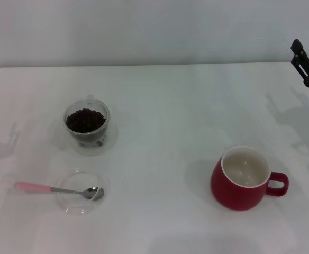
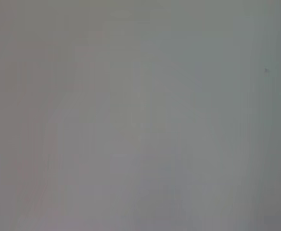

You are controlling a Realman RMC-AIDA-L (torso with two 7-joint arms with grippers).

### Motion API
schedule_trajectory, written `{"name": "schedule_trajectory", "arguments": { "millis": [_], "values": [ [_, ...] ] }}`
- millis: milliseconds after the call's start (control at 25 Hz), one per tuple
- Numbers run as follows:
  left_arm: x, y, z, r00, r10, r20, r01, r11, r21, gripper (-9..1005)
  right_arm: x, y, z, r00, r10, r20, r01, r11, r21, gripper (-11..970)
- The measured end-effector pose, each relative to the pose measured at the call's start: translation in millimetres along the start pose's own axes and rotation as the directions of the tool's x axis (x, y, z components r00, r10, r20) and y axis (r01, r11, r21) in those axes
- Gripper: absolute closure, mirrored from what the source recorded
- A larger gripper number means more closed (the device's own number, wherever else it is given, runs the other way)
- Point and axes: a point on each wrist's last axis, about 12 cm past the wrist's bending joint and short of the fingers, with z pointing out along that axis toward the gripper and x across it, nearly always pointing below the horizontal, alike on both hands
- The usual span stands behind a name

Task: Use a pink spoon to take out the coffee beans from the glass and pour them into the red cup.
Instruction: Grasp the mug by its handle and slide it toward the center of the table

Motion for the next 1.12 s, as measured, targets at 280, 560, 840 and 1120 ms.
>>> {"name": "schedule_trajectory", "arguments": {
  "millis": [280, 560, 840, 1120],
  "values": [
    [-0.2, 0.4, 0.0, 1.0, 0.0, 0.001, 0.0, 1.0, -0.001, 282, 0.7, -0.8, -1.8, 1.0, 0.001, -0.003, -0.001, 1.0, 0.005, 235],
    [-1.6, -0.2, 1.5, 1.0, -0.001, 0.009, 0.001, 1.0, -0.001, 282, 0.5, -2.1, -5.4, 1.0, 0.0, 0.003, 0.0, 1.0, 0.009, 235],
    [-1.4, -1.5, 0.3, 1.0, -0.002, 0.013, 0.002, 1.0, 0.006, 283, 1.8, -6.2, -16.0, 1.0, -0.005, 0.002, 0.005, 1.0, 0.018, 236],
    [0.0, 0.9, -3.2, 1.0, -0.003, 0.009, 0.003, 1.0, -0.005, 283, 3.3, -7.9, -49.2, 1.0, -0.007, 0.012, 0.007, 1.0, -0.02, 235]
  ]
}}
